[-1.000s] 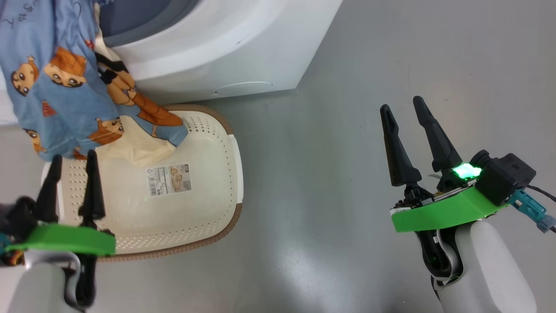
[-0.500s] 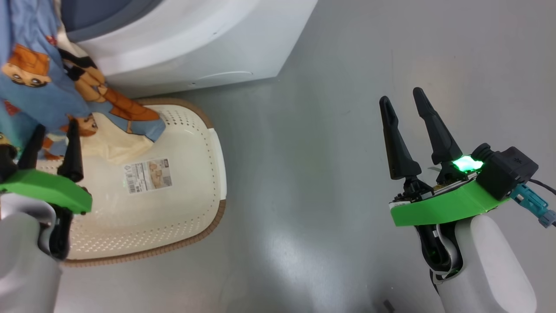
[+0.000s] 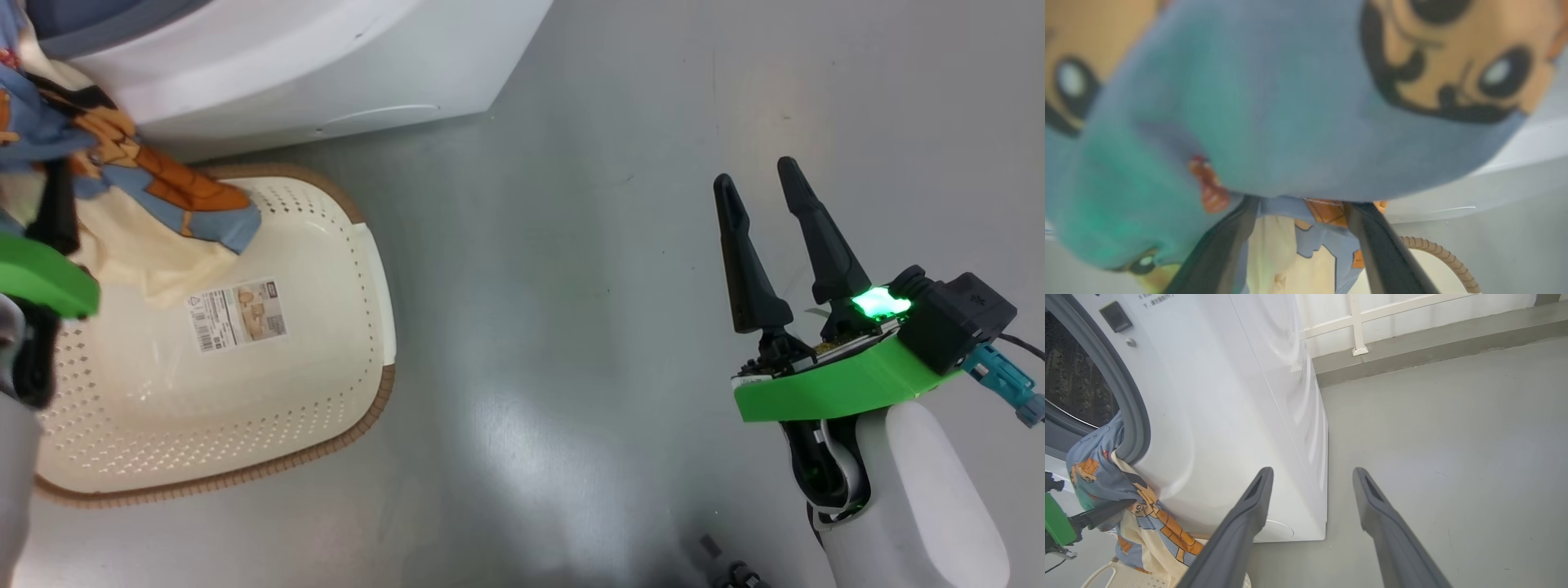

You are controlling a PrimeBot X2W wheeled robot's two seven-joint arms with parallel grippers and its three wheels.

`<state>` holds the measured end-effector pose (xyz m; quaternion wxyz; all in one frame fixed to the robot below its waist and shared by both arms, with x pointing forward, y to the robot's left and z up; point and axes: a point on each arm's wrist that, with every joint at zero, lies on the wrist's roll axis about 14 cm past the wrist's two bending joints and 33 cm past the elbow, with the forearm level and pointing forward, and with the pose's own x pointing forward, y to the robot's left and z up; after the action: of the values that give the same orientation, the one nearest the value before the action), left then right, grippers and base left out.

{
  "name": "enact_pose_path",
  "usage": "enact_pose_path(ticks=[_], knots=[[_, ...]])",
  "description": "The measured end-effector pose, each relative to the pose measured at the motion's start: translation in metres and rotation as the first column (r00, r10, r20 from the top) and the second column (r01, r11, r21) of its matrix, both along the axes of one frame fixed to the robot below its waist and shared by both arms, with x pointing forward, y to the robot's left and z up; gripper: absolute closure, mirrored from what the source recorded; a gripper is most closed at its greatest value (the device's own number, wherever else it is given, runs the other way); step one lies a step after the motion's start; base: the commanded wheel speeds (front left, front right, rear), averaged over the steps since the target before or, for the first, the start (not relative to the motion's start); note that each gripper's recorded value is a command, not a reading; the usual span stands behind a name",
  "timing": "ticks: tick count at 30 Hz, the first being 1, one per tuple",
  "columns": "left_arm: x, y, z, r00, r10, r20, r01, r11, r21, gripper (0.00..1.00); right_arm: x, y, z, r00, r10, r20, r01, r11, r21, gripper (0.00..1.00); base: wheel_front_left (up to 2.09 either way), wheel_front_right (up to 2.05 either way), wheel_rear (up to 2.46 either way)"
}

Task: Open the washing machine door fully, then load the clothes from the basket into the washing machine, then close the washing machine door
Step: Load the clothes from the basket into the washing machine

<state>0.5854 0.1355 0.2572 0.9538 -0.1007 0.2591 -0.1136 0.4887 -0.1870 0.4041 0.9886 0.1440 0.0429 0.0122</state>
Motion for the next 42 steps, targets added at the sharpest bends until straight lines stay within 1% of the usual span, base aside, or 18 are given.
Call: enact_pose_path(ticks=[4,9,14,15,16,17,26,34,38,42], knots=[[0.017,0.002,0.010,0.999,0.015,0.048,-0.015,1.000,-0.007,0.00,0.003,-0.002,-0.001,1.000,-0.004,0.001,0.004,1.000,-0.004,0.00,0.00,0.00,0.00],[0.020,0.003,0.014,0.997,0.004,0.073,-0.005,1.000,0.015,0.00,0.005,-0.001,0.000,1.000,-0.001,0.007,0.001,1.000,-0.002,0.00,0.00,0.00,0.00],[0.021,0.003,0.021,0.995,0.015,0.099,-0.016,1.000,0.013,0.00,0.006,0.001,0.001,1.000,0.003,0.012,-0.003,1.000,0.002,0.00,0.00,0.00,0.00],[0.021,0.003,0.023,0.994,0.021,0.103,-0.022,1.000,0.007,0.36,0.006,0.002,0.002,1.000,0.004,0.014,-0.004,1.000,0.002,0.00,0.00,0.00,0.00],[0.021,0.003,0.025,0.994,0.026,0.107,-0.026,1.000,0.002,0.85,0.006,0.002,0.003,1.000,0.005,0.015,-0.005,1.000,0.003,0.00,0.00,0.00,0.00],[0.021,0.002,0.027,0.993,0.027,0.112,-0.027,1.000,-0.002,1.00,0.006,0.002,0.003,1.000,0.005,0.017,-0.006,1.000,0.004,0.00,0.00,0.00,0.00],[0.020,0.000,0.042,0.990,0.022,0.142,-0.021,1.000,-0.011,1.00,0.008,0.007,0.012,0.999,0.015,0.038,-0.016,1.000,0.011,0.00,0.00,0.00,0.00],[0.008,-0.007,0.057,0.984,-0.002,0.179,0.009,0.999,-0.037,1.00,0.009,0.011,0.019,0.998,0.023,0.055,-0.024,1.000,0.020,0.00,0.00,0.00,0.00],[-0.001,-0.008,0.075,0.971,-0.023,0.237,0.035,0.998,-0.047,1.00,0.008,0.012,0.022,0.998,0.025,0.062,-0.027,0.999,0.029,0.00,0.00,0.00,0.00],[-0.002,-0.004,0.100,0.950,-0.011,0.313,0.031,0.998,-0.060,1.00,0.008,0.014,0.025,0.997,0.028,0.067,-0.030,0.999,0.037,0.00,0.00,0.00,0.00]])
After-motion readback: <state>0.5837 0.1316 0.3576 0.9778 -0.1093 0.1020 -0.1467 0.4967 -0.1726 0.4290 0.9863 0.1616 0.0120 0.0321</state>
